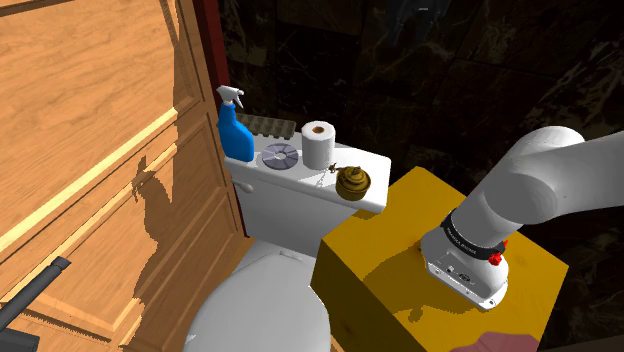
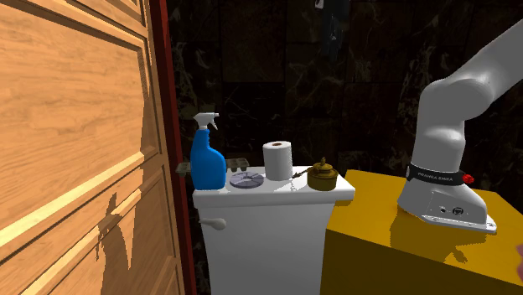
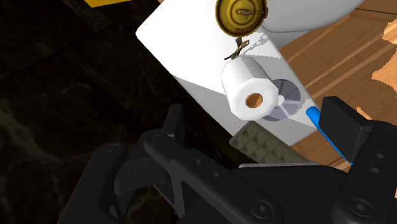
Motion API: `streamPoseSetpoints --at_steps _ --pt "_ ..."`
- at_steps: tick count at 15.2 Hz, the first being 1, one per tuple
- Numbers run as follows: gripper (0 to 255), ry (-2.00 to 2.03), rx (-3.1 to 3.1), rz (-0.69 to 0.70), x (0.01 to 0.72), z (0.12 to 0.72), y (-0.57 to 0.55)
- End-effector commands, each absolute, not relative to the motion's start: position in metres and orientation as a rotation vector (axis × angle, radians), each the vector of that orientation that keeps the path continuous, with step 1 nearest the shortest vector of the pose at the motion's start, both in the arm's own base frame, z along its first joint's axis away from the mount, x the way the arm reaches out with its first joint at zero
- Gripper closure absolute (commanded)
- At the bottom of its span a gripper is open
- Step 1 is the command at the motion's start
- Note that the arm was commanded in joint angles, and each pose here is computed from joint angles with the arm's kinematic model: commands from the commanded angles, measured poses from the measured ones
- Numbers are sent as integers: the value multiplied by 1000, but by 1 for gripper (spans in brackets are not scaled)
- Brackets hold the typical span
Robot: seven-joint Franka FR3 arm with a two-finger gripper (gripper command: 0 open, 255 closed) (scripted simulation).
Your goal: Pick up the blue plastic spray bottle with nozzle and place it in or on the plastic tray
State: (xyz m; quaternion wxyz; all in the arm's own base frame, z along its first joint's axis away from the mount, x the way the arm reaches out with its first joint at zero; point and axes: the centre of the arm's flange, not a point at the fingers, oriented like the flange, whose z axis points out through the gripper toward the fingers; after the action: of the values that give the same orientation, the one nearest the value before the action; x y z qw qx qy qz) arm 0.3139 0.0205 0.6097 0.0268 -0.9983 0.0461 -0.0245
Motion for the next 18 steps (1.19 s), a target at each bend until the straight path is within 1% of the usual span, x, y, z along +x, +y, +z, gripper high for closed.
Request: streamPoseSetpoints --at_steps 1,18 --pt "0 142 -3084 -76 314 610 21" --pt "0 -359 -3001 -388 422 457 108"
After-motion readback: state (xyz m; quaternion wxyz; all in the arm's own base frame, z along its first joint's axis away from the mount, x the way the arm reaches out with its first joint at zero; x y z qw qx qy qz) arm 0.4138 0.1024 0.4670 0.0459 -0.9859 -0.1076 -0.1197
